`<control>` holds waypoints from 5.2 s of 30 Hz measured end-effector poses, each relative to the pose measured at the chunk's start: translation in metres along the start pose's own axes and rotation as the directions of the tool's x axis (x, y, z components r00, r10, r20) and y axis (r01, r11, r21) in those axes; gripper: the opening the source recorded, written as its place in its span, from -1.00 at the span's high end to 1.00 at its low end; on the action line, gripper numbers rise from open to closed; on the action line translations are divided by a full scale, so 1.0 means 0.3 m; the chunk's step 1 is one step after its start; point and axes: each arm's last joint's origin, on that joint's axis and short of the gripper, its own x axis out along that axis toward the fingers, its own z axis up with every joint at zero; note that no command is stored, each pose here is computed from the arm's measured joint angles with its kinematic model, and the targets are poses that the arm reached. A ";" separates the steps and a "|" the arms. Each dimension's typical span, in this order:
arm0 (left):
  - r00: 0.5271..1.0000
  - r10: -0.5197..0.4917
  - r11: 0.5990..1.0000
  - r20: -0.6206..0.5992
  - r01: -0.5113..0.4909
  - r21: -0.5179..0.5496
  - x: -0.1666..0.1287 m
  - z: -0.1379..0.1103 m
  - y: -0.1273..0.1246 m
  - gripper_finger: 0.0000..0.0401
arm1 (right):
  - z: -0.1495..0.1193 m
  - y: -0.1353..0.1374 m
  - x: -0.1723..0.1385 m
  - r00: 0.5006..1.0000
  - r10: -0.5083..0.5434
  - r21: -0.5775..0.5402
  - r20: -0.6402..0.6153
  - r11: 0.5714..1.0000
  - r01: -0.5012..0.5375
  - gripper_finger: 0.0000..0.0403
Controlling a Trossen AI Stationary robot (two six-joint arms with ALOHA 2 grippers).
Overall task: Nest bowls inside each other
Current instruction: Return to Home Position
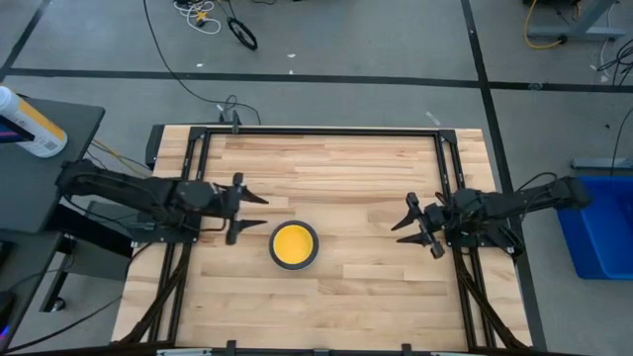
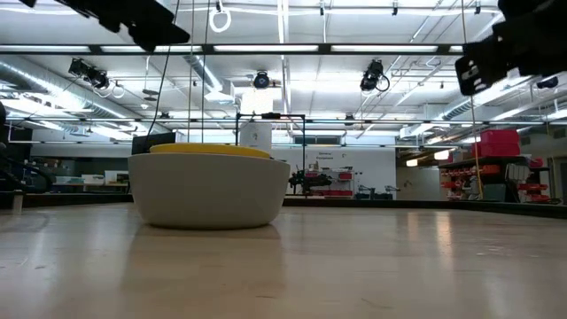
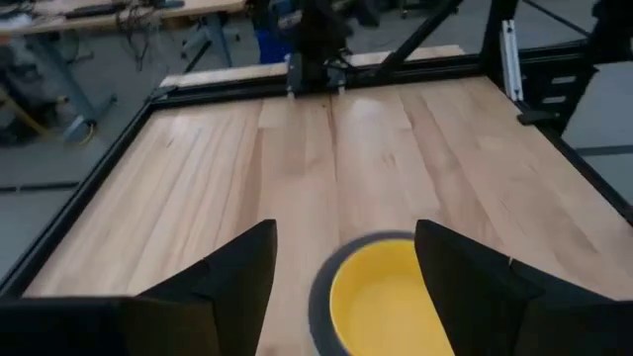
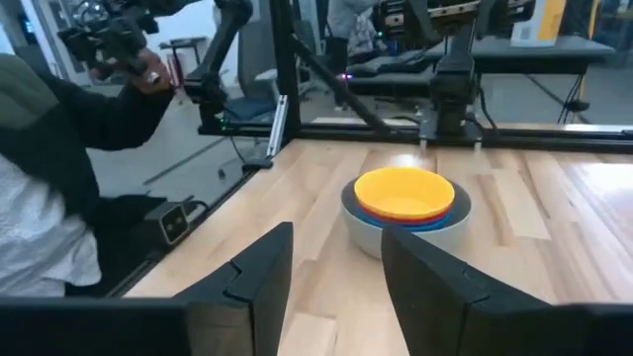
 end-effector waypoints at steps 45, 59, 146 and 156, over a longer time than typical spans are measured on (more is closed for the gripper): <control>0.921 -0.223 0.962 0.319 0.261 -0.082 -0.165 -0.370 -0.052 -0.23 | -0.090 0.076 -0.051 0.987 0.143 -0.022 0.080 0.990 -0.141 0.00; 0.958 -0.163 0.978 0.238 0.189 -0.090 -0.159 -0.400 -0.046 -0.23 | -0.101 0.115 -0.056 0.947 0.319 0.031 0.039 0.947 -0.320 -0.11; 0.924 0.049 0.997 0.379 -0.021 -0.076 -0.141 -0.412 0.143 -0.23 | -0.110 -0.124 -0.104 0.950 -0.310 -0.152 0.021 0.939 0.310 0.02; 0.914 0.064 0.992 0.400 -0.017 -0.121 -0.133 -0.400 0.099 -0.23 | -0.110 -0.124 -0.104 0.951 -0.310 -0.152 0.021 0.939 0.309 0.10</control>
